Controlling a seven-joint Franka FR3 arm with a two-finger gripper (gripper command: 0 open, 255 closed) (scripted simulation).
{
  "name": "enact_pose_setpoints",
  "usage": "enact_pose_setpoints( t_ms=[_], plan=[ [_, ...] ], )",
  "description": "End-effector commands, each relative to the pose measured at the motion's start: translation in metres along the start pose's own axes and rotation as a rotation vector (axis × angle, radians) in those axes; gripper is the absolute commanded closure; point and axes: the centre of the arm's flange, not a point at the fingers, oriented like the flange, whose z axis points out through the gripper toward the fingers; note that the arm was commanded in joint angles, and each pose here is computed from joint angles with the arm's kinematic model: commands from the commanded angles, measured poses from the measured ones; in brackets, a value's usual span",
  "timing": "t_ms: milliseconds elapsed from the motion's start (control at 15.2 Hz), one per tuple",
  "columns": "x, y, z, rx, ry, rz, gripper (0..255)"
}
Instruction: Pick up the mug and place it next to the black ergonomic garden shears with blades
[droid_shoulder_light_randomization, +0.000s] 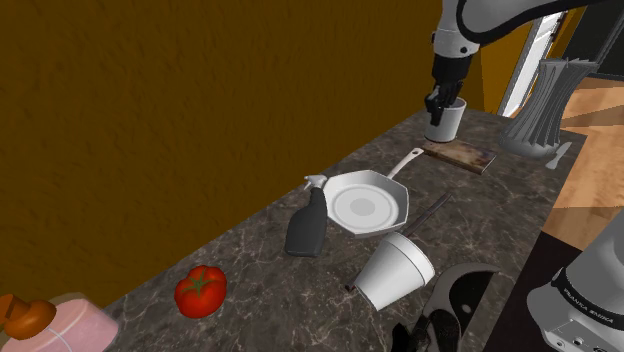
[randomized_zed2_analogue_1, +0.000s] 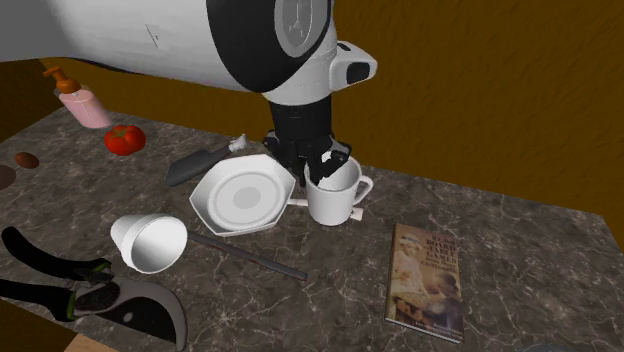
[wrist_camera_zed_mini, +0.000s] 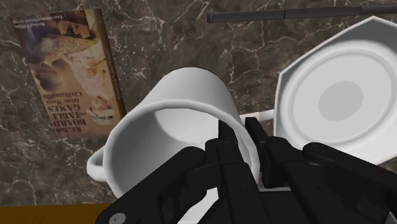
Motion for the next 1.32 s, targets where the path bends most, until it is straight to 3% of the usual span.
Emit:
enact_pose_setpoints(
  t_ms=[0, 1254],
  plan=[
    [0.0, -0.022, -0.003, 0.0, 0.0, 0.001, 255],
    [0.019, -0.272, -0.019, 0.0, 0.0, 0.001, 255]
  ],
)
